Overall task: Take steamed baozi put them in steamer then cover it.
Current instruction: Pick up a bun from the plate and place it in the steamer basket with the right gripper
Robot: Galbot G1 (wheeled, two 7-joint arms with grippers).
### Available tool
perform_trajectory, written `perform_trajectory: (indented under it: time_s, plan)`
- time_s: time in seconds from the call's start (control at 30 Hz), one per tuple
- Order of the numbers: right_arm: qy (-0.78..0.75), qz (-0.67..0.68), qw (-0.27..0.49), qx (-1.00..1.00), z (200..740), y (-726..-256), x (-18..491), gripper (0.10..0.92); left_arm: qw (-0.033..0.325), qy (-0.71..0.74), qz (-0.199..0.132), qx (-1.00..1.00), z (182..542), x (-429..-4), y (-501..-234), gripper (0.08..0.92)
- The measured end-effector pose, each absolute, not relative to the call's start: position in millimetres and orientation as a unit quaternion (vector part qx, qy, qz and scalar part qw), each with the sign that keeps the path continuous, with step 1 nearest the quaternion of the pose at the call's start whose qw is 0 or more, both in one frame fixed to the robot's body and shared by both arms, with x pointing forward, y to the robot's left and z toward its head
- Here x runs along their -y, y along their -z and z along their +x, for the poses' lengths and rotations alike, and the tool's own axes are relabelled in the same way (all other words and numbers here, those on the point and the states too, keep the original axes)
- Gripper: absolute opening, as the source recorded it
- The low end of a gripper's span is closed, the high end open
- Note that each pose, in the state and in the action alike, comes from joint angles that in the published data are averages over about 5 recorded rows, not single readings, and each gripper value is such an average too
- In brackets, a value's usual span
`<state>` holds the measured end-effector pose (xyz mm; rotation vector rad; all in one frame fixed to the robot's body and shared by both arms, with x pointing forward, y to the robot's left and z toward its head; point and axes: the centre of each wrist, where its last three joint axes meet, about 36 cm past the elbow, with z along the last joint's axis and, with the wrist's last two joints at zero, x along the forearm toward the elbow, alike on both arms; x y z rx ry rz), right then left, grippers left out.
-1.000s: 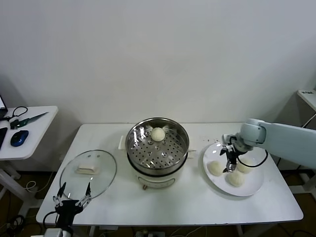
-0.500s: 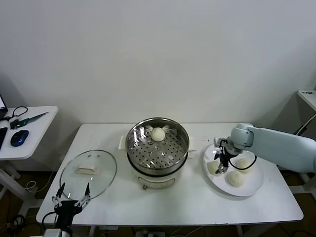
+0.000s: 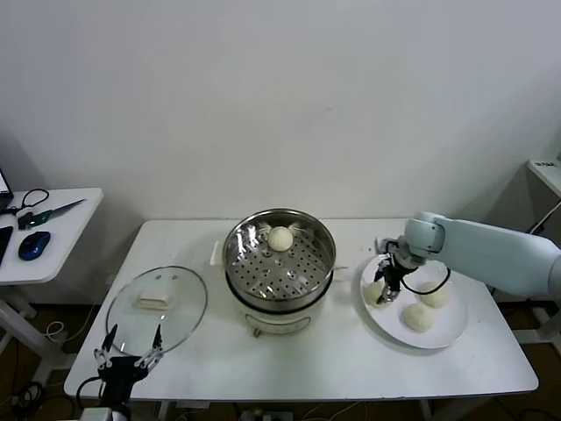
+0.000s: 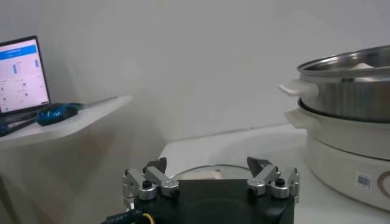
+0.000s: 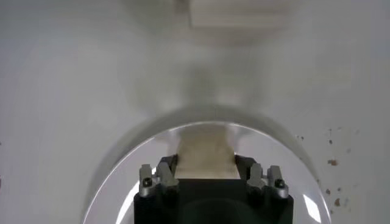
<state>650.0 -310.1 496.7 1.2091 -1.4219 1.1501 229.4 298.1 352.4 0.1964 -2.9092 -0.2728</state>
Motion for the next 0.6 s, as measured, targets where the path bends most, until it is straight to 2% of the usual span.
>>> perform_trajectory:
  time_s: [0.27,0.6]
  plan:
    - [-0.489,0.508,0.434,0.560,666.8,-565.7,298.4,0.627,0.103,0.094,0.068,0.988,229.5,-298.9,-356.9,0.823]
    - [-0.524,0.522,0.371,0.562,674.1,-708.0,241.1,0.623,0.096,0.094,0.060,0.989,234.4,-296.3,-364.5,0.823]
